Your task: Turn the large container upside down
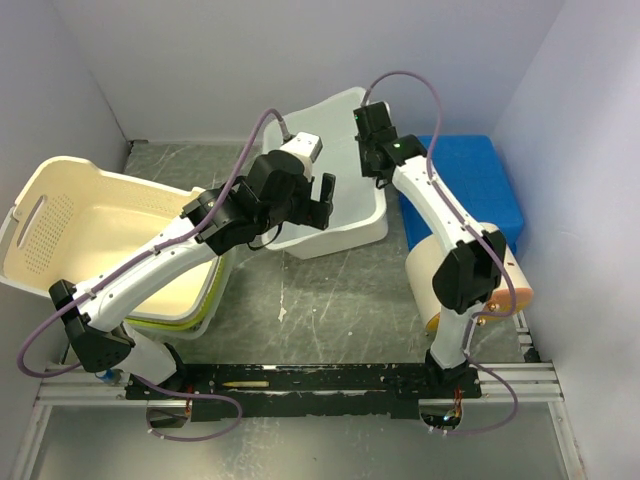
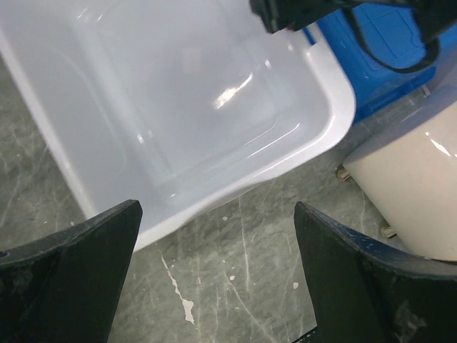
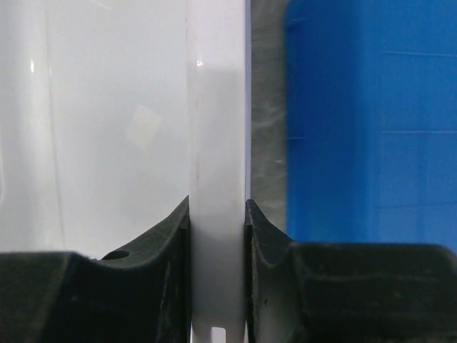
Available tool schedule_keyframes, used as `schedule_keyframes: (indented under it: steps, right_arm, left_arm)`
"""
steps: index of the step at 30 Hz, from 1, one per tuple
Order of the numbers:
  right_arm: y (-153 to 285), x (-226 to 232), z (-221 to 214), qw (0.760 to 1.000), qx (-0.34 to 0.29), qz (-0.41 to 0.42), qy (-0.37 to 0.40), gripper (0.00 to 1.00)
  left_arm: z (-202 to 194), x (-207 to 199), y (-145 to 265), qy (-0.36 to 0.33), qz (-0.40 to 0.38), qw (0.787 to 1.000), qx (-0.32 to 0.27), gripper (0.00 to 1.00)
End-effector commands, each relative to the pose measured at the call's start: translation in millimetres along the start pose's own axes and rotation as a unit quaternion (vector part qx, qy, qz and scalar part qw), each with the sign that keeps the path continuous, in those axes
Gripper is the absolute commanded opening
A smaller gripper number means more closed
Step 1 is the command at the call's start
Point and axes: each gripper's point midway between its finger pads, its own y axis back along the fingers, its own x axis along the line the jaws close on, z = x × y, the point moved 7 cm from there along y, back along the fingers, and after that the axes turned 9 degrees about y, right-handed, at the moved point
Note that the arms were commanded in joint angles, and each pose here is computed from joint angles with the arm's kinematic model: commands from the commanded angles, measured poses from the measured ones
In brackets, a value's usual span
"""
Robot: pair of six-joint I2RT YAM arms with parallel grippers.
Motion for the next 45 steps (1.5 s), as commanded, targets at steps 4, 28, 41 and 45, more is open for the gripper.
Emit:
schedule_keyframes:
  steps: [4, 28, 41, 45]
  right_arm:
    - [84.2, -48.7, 52.2, 0.983, -0.118, -0.143, -0.004, 0.0]
    - [51.6, 72.1, 42.5, 0.985, -0.055, -0.112, 0.122, 0.27]
    - [72.6, 93.5, 62.7, 0.984, -0.093, 0.153, -0.011, 0.73]
    - [83.7, 84.6, 68.1, 0.973, -0.114, 0.195, -0.048, 0.73]
  left_arm:
    - [-0.1, -14.9, -4.2, 0.017, -0.052, 0.999, 0.0, 1.0]
    - [-65.8, 3.5, 21.7, 0.07, -0.187, 0.98, 0.013, 1.0]
    - [-57.2, 16.9, 35.9, 0.059, -0.147, 0.987, -0.004, 1.0]
    - [-52.0, 20.5, 35.2, 0.061, -0.119, 0.991, -0.004, 1.0]
